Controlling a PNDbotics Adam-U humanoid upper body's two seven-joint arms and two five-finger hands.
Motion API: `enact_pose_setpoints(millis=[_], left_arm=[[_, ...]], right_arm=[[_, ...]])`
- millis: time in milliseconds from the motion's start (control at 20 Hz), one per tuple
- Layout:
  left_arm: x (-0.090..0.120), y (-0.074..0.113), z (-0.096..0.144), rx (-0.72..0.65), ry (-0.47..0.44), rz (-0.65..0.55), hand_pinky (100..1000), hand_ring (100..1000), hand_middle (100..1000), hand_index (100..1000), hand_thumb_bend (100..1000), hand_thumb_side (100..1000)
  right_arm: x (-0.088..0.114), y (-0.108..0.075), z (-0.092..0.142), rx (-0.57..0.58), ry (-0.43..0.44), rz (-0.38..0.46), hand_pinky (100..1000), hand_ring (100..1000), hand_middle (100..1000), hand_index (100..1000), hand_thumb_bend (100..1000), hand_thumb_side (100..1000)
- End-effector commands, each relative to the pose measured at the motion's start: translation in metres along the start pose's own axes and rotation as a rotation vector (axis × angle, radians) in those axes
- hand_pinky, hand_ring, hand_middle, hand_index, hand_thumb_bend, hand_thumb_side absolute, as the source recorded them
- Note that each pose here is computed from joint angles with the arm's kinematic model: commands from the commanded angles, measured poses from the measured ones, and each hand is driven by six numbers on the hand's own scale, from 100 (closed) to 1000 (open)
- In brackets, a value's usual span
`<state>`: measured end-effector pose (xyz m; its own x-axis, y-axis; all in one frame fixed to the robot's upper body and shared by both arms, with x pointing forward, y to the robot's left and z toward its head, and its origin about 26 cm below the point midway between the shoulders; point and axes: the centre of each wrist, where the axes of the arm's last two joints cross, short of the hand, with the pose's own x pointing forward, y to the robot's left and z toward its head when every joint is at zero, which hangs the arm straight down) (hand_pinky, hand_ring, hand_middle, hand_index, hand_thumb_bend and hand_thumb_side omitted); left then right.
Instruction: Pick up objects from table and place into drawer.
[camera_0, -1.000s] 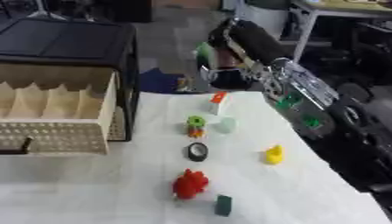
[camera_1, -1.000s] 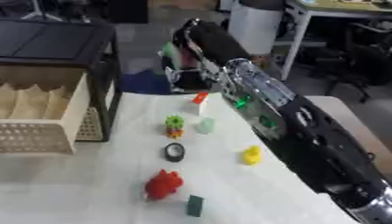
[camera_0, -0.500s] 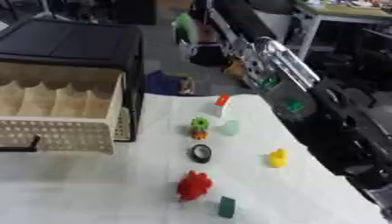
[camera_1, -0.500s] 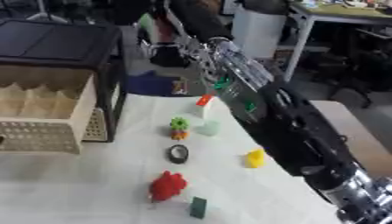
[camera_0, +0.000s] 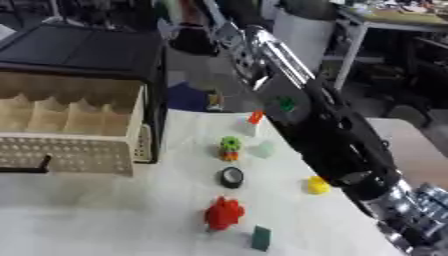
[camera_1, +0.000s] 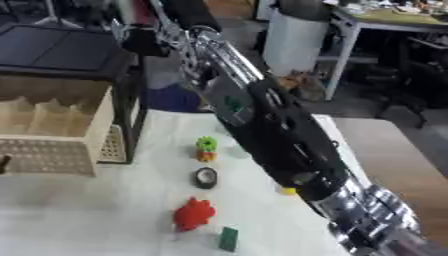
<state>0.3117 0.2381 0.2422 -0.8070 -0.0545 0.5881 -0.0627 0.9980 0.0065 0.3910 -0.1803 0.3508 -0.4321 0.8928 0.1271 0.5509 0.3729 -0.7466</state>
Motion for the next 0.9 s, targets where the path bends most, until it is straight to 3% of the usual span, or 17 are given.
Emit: enact_pose_setpoints(millis=[50,450,900], left_arm=[[0.008,0.000,-0.009,0.018,-0.060,0.007,600,570,655,874,100,1000],[0.014,-0.005,-0.018,0.049,-0.158,0.031,602,582,658,871,100,1000],[0.016,-0.008,-0.021,0.059,-0.184,0.046,602,586,658,869,100,1000]], right_arm=[[0.002,-0.006,-0.008,-0.052,-0.004,0.001,258,426,422,308,100,234],[0.007,0.006,-0.011,-0.082,-0.014,-0.021,258,427,424,307,100,226],[0.012,0.018,-0.012,-0.049,-0.029,-0.031,256,424,423,305,100,236]])
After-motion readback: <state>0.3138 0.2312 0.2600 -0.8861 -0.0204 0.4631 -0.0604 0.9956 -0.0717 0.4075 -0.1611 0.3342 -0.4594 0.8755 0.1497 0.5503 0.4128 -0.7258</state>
